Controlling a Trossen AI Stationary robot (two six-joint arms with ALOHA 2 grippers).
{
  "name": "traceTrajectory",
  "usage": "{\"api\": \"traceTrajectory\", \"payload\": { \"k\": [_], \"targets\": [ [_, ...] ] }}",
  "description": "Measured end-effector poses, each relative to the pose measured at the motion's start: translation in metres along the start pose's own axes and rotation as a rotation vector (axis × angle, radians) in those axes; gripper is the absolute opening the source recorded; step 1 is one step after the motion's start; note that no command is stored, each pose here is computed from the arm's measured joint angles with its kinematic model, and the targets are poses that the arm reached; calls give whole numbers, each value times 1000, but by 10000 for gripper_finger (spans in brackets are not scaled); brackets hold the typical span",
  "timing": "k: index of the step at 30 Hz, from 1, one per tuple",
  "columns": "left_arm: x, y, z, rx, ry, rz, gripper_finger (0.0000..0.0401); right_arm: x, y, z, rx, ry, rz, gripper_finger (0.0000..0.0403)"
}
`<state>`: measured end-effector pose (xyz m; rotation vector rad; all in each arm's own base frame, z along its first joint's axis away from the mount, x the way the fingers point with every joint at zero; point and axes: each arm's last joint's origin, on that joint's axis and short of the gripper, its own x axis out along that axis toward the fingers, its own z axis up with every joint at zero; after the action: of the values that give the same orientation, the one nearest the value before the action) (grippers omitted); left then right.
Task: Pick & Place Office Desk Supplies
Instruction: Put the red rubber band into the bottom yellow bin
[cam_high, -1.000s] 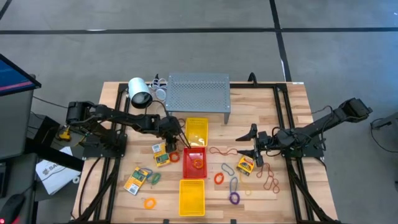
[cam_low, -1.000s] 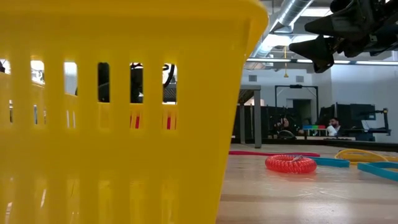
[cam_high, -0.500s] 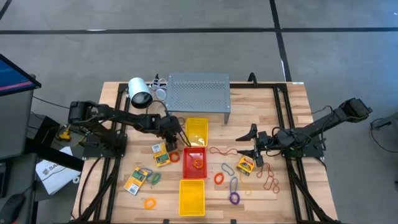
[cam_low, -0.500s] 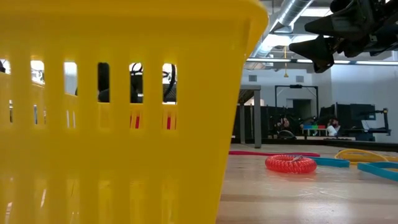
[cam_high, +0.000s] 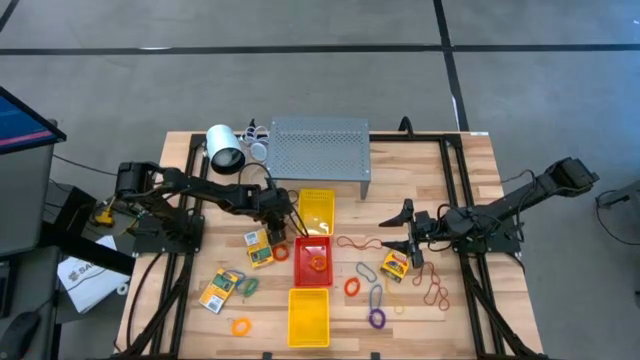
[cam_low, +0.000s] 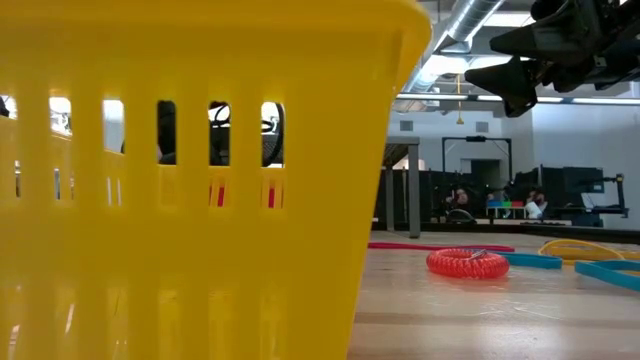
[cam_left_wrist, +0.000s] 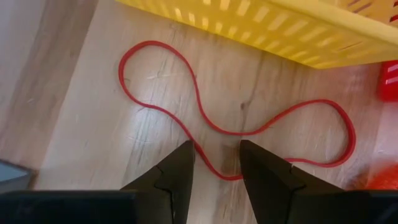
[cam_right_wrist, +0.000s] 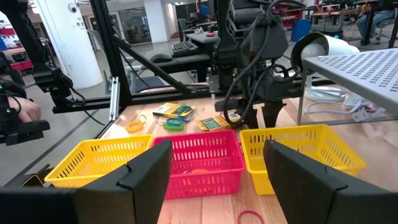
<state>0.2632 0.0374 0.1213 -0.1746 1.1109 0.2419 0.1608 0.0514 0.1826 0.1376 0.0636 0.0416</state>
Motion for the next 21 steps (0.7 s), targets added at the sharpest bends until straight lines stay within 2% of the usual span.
{"api": "traceTrajectory", "payload": {
  "k": [6, 13, 21],
  "targets": [
    [0, 0, 0, 0, -4, 13, 86, 0, 0, 0, 0, 0, 0, 249],
    [1, 0, 1, 0, -9, 8, 10, 0, 0, 0, 0, 0, 0, 249],
    [-2, 0, 1, 3, -11, 7, 1, 0, 0, 0, 0, 0, 0, 249]
  ]
}}
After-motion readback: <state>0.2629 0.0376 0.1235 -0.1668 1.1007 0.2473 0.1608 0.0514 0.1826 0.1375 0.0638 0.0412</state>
